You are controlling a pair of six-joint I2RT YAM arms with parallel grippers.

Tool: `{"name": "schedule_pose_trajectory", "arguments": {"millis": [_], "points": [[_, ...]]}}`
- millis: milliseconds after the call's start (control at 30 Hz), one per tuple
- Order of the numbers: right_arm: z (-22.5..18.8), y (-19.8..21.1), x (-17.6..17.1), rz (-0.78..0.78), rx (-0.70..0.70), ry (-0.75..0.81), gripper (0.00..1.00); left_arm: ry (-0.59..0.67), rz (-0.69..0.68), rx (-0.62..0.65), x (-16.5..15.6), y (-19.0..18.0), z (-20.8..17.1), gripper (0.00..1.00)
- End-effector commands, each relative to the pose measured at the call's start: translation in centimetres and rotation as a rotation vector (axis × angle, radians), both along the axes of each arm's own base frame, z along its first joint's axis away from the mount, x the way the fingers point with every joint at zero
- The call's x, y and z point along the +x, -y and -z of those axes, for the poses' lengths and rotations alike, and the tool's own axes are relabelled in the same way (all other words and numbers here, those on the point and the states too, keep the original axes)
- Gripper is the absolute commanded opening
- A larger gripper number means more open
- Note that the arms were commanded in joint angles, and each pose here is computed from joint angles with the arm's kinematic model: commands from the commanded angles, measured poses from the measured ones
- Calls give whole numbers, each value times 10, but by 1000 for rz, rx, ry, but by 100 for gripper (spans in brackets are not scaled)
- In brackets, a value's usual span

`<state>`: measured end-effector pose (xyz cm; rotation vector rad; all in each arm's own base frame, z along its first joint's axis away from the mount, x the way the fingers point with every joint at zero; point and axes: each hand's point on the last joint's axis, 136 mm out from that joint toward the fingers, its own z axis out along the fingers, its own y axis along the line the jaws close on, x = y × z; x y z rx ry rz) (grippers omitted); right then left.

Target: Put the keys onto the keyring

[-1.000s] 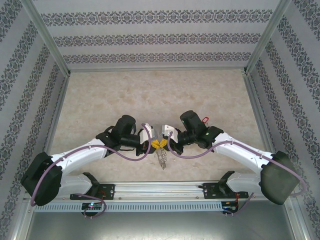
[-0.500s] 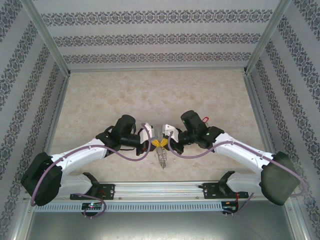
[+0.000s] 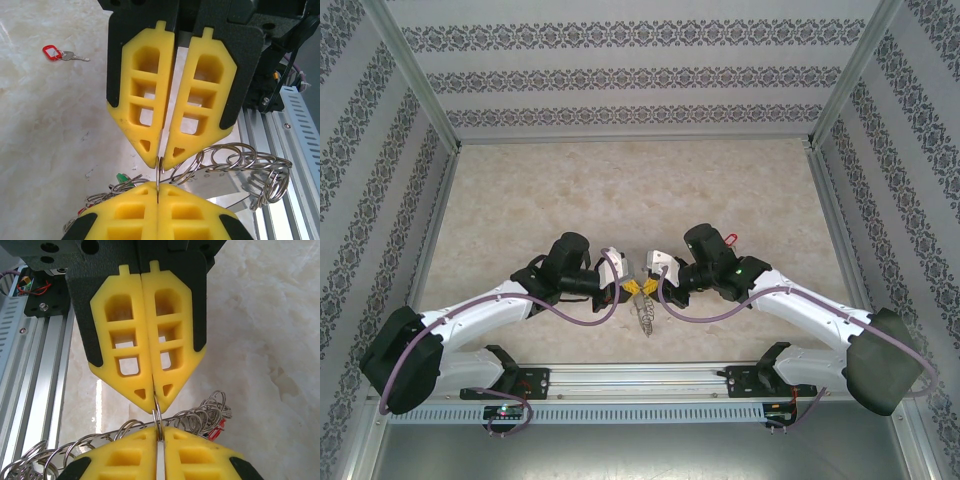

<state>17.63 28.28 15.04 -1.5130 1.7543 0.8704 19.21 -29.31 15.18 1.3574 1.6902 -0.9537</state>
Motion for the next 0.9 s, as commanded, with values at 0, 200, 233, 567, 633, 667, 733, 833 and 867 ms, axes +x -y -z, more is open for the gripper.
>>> {"name": "schedule_pose_trajectory", "arguments": {"millis": [0,200,233,567,633,667,733,833,867], "points": [[-8,-2,2,-5,38,35,12,35,20,-57,-3,6,-15,0],[-10,-4,3,-9,48,38,11,28,21,-73,-3,8,-18,0],[-9,-4,3,-9,47,38,10,27,20,-72,-2,7,-18,0],[-16,-5,2,-8,69,27,0,8,26,-38,-4,5,-11,12],[-18,-5,2,-12,76,29,0,2,32,-26,-5,5,-8,13],[-19,-5,2,-13,81,31,0,-1,37,-23,-6,5,-8,14],[-21,-5,1,-16,85,32,0,-5,39,-16,-6,5,-7,15],[-22,-4,2,-15,90,33,0,-4,40,-17,-5,6,-7,15],[-22,-4,2,-15,90,32,0,-4,38,-21,-5,6,-7,15]]}}
